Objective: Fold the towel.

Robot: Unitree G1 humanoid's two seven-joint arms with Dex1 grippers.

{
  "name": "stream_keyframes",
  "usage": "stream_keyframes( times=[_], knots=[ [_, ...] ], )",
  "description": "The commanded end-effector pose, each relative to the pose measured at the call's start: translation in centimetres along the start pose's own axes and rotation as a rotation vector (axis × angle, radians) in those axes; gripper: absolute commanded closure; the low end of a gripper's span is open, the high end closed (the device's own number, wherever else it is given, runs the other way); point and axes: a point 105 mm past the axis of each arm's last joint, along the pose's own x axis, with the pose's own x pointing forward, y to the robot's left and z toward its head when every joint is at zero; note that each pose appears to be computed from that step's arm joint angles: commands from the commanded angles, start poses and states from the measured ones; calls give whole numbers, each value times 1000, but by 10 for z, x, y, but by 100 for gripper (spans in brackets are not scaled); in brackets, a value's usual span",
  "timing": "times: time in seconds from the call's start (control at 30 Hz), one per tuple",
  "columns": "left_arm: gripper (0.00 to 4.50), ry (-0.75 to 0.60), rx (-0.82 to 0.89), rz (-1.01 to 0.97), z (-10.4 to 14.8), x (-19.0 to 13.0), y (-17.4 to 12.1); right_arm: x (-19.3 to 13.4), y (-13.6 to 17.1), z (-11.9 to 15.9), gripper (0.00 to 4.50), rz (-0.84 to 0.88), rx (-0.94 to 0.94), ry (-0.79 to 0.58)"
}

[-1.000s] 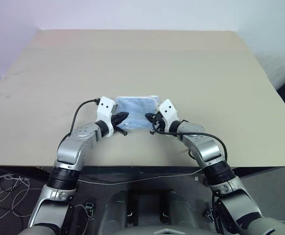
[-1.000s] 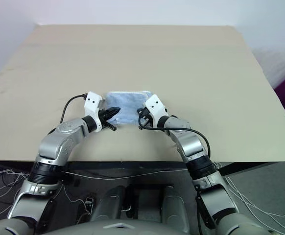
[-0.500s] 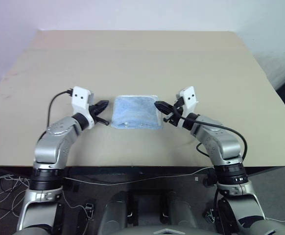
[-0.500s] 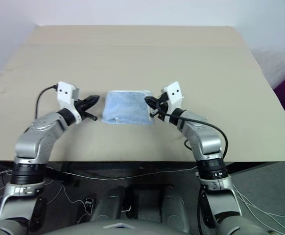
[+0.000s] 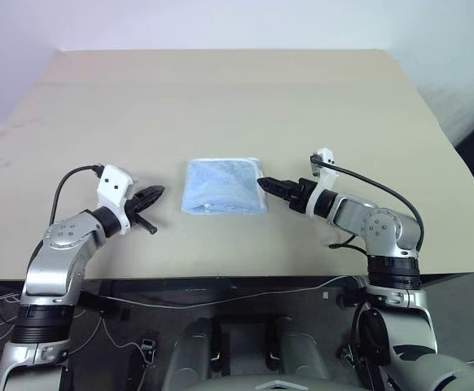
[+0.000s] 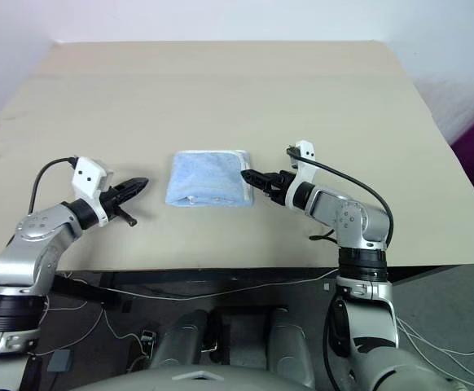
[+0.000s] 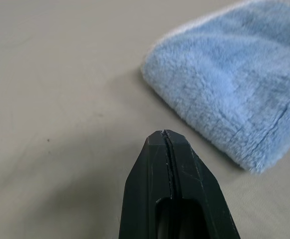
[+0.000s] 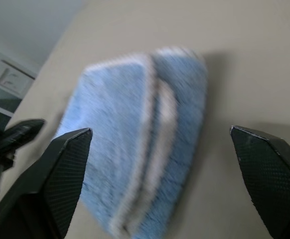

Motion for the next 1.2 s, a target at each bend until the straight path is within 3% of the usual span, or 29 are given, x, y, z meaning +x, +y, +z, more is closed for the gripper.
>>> stream_keyframes(
  times=[0.03, 0.43, 0.63, 0.77, 1.1, 1.2],
  knots=[
    [450, -84, 13, -12, 19, -5, -4, 11, 12, -2, 3, 45, 0, 23],
    [450, -90, 3, -18, 17, -1, -10, 52, 45, -25, 3, 154, 84, 131],
    [450, -96, 0, -12, 17, -1, -11, 56, 37, -22, 3, 133, 168, 106],
    [450, -100, -3, -5, 16, -1, -12, 52, 33, -21, 96, 131, 204, 89],
    [450, -102, -7, -27, 16, 6, -16, 44, 35, -18, 438, 144, 242, 43],
    [450, -97, -3, -37, 16, 7, -19, 40, 35, -16, 448, 144, 247, 18]
  ],
)
